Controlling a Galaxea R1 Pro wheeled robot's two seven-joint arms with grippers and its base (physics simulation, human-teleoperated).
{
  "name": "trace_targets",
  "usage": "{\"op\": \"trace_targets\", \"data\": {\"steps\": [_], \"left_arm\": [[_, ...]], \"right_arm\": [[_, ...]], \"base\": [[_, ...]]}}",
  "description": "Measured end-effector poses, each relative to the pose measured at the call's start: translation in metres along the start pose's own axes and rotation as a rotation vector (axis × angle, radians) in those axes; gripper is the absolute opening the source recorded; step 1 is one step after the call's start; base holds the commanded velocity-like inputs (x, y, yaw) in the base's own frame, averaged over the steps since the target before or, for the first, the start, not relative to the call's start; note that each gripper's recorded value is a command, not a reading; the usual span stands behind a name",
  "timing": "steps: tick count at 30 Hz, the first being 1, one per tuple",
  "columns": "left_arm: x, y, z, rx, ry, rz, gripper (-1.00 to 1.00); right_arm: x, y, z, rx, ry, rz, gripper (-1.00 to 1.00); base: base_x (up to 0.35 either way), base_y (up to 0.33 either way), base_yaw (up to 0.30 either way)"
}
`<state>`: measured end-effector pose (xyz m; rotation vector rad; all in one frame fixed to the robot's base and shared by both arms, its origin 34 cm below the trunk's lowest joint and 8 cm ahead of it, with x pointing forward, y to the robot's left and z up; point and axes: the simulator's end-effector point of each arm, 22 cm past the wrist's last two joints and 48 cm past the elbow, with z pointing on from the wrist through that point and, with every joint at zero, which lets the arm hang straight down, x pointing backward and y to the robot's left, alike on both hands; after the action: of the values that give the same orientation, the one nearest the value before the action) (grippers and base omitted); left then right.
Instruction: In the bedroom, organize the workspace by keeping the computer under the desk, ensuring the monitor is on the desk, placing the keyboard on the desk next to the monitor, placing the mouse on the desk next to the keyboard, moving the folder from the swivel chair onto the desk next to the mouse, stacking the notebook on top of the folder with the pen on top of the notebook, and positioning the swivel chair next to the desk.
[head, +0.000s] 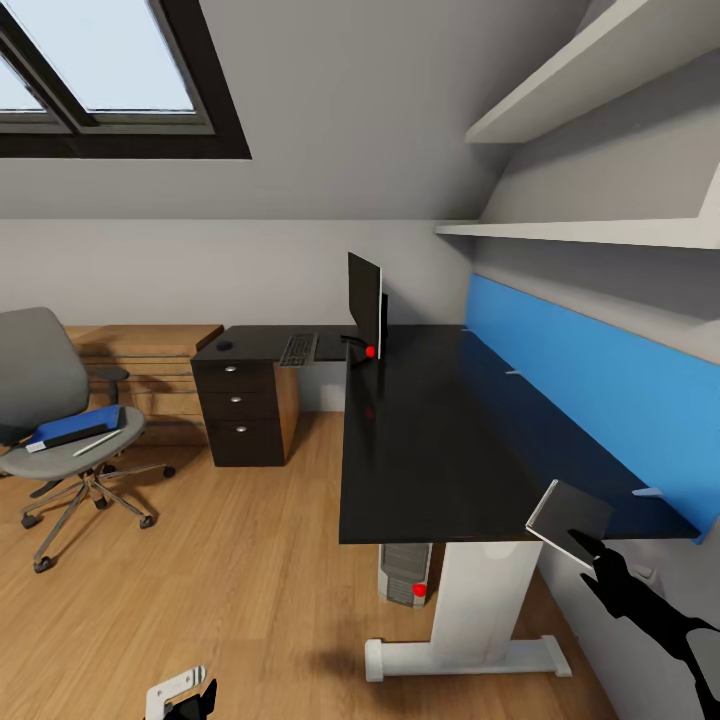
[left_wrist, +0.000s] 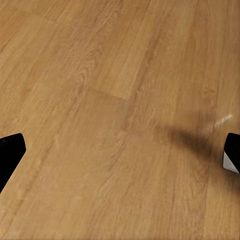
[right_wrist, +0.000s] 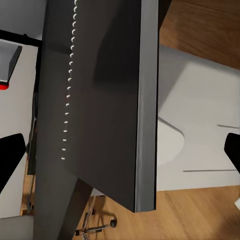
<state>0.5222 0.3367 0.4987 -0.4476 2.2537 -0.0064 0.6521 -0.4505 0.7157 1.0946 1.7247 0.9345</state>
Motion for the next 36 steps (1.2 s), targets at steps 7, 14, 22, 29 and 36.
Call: {"op": "trace_targets", "data": {"steps": [7,14,22,29,36], "left_arm": [[0.0,-0.0002,0.0,0.001,0.0,0.0,1.0],[0.0,-0.0002,0.0,0.001,0.0,0.0,1.0],[0.0,-0.0002,0.0,0.001,0.0,0.0,1.0],[-0.0001,-0.0002,-0.0002,0.001,-0.001,0.0,1.0],[0.0,-0.0002,-0.0001,0.001,0.0,0.0,1.0]], "right_arm": [[0.0006,0.0,0.0002,0.0,0.001,0.001,1.0],[0.0007,0.0,0.0003,0.0,0.001,0.001,1.0],[0.0008,0.0,0.0003,0.0,0.001,0.001,1.0],[0.0007,0.0002,0.0001,-0.001,0.001,0.001,1.0],[0.0008,0.0,0.0002,0.0,0.001,0.001,1.0]], "base": [[0.0,0.0,0.0],[0.0,0.0,0.0],[0.001,0.0,0.0],[0.122,0.0,0.0],[0.066,0.0,0.0]]}}
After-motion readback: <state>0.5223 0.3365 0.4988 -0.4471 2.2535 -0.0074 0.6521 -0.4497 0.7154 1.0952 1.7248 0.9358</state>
